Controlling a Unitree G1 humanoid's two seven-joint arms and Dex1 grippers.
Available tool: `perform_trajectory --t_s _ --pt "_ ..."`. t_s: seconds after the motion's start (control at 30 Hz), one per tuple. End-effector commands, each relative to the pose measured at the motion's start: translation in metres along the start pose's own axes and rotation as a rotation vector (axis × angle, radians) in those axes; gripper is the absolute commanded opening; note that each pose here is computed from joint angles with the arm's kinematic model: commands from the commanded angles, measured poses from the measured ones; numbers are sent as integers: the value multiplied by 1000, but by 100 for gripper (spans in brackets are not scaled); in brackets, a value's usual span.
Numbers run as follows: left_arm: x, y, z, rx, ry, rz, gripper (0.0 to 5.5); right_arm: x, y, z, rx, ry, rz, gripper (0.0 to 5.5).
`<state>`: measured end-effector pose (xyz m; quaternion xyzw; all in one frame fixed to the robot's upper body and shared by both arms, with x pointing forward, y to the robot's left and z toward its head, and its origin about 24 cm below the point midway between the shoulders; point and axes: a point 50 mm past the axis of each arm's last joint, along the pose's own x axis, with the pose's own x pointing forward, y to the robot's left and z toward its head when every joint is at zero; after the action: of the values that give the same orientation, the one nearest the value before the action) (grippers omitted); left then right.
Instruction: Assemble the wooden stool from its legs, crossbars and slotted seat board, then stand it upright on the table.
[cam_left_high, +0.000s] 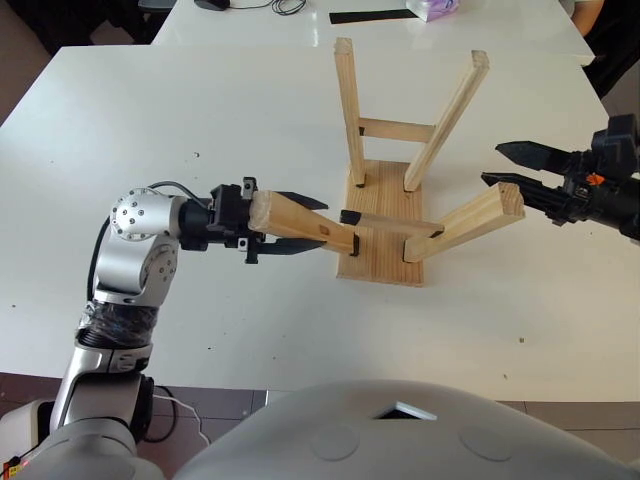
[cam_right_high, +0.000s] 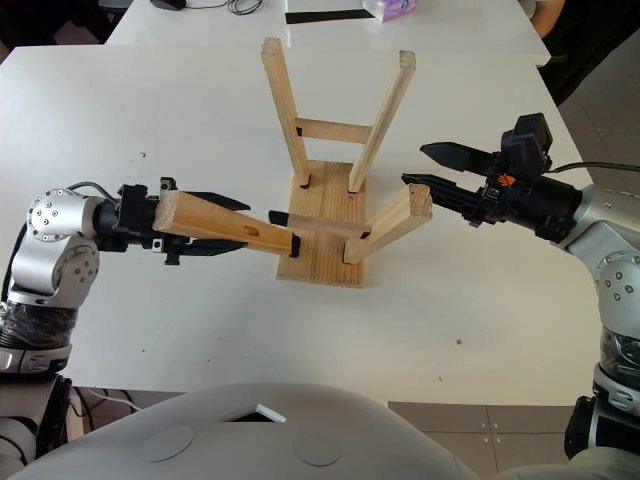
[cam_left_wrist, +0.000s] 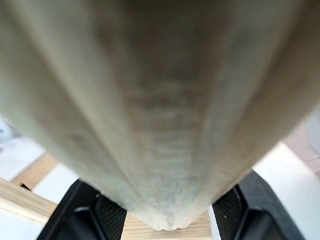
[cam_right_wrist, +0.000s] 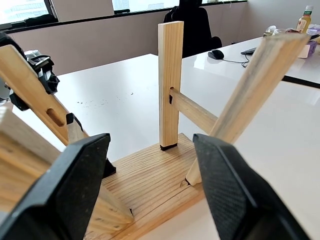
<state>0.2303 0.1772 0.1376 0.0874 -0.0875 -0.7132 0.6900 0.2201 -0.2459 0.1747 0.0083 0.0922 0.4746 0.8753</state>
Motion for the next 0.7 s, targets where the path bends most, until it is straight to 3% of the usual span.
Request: perform_trajectory --t_s 0.03,0.7 --pt "-9 2 -3 -142 71 -15 207 -3 3 -3 -7 1 -18 305" --pt "-3 0 -19 -170 190 -10 207 -1 10 -5 -19 -19 -22 305"
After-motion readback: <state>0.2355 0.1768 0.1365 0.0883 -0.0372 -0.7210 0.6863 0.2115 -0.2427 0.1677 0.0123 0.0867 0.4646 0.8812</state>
